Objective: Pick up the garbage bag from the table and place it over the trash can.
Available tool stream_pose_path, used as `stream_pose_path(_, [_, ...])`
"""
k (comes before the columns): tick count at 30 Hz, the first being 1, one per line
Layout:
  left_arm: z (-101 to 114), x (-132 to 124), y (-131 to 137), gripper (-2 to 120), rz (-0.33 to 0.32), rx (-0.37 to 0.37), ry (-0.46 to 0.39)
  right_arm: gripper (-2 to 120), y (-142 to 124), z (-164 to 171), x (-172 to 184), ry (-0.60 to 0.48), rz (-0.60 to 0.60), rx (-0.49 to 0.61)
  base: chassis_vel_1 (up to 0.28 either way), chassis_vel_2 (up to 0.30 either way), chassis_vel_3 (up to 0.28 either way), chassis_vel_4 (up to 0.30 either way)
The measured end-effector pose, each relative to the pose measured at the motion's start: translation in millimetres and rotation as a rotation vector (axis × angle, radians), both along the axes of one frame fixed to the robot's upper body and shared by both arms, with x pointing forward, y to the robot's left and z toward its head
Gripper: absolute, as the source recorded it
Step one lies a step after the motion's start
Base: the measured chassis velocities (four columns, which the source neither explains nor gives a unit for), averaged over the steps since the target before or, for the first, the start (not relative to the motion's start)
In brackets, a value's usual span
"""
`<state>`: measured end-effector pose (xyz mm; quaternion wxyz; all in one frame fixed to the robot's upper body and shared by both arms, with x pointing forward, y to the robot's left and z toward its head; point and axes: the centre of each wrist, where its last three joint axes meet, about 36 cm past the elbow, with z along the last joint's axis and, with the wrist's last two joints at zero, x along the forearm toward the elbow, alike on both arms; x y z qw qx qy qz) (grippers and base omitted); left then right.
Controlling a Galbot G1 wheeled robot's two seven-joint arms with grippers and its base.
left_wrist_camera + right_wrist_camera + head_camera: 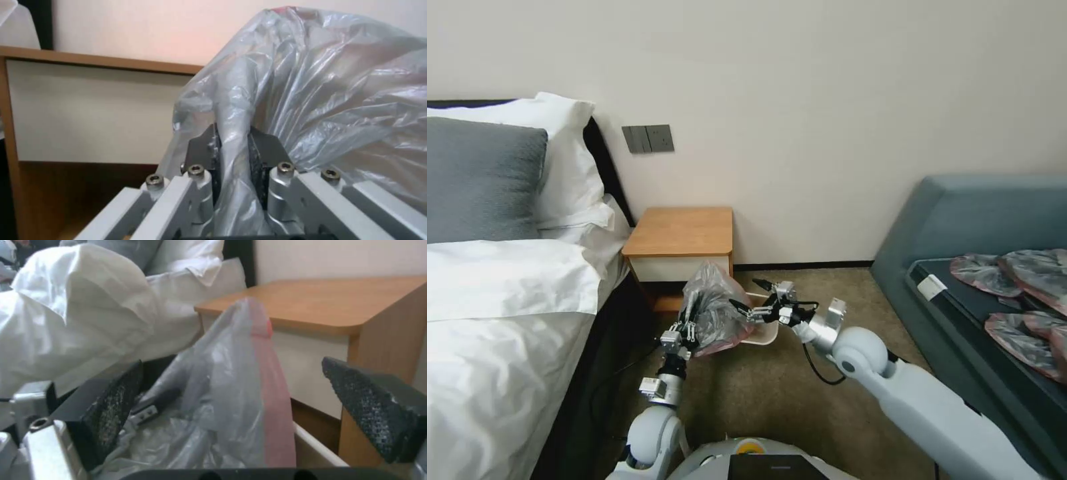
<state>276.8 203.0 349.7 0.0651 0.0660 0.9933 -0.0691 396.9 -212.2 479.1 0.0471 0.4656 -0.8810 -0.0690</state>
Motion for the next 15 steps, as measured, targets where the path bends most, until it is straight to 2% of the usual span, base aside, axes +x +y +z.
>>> stream_pose_path(9, [1, 1, 1, 11, 0.000, 0.000, -0.010, 100, 6, -8, 27, 0.001, -0.007, -0.022, 0.000, 0.000, 0.000, 0.000])
stream_pose_path(15, [3, 2, 2, 11, -0.003, 0.002, -0.020, 100, 8, -12, 27, 0.003, 0.000, -0.030, 0.000, 0.000, 0.000, 0.000])
